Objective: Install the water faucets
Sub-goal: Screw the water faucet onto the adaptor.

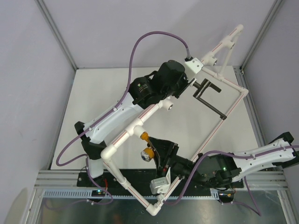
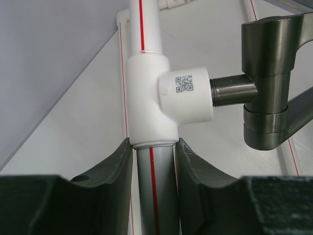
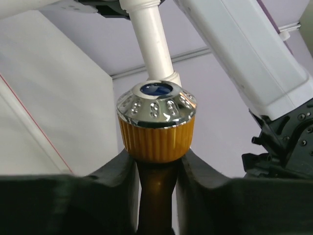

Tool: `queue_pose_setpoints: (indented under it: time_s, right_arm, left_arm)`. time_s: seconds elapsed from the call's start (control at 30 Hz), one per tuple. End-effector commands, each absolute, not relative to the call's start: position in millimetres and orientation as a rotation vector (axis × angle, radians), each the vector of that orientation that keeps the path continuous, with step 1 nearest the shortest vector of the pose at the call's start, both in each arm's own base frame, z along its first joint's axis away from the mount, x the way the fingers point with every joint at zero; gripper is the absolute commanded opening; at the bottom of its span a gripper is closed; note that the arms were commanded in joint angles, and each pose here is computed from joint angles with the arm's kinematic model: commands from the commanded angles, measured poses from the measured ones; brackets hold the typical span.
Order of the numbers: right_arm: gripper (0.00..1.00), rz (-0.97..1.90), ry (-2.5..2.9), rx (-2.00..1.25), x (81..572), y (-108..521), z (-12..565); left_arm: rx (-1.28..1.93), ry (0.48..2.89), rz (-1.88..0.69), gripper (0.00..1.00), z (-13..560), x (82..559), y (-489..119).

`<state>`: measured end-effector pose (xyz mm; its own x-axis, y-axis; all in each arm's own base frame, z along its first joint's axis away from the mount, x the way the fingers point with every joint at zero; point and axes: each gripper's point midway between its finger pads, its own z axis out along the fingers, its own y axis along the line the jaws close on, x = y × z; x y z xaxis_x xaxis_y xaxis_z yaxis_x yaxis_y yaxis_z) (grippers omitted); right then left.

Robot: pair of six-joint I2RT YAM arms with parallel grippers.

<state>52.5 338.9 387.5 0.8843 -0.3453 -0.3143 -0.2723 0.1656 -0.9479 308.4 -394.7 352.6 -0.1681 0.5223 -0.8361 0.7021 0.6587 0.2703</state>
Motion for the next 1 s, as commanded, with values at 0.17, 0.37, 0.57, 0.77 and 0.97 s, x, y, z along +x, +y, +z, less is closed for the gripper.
queue_pose_setpoints:
  time_s: [0.17, 0.37, 0.57, 0.77, 0.97]
  right_arm:
    - [0.0, 0.164, 0.781, -1.225, 47, 352, 379]
    - [0.0, 0.677, 1.042, -0.871, 33, 358, 391]
    - [0.0, 1.105, 1.189, -0.467, 31, 352, 412]
    - [0.0, 1.386, 1.254, -0.173, 39, 341, 420]
    - [0.0, 1.336, 1.259, -0.165, 47, 337, 416]
  left_arm:
    - [1.342, 2.239, 0.231, 0.07, 191, 305, -331]
    - [1.347, 2.241, 0.227, 0.07, 188, 305, -332]
    - [1.343, 2.241, 0.225, 0.07, 190, 305, -332]
    - [1.342, 2.24, 0.223, 0.07, 191, 304, -332]
    - [1.341, 2.239, 0.22, 0.07, 192, 304, -332]
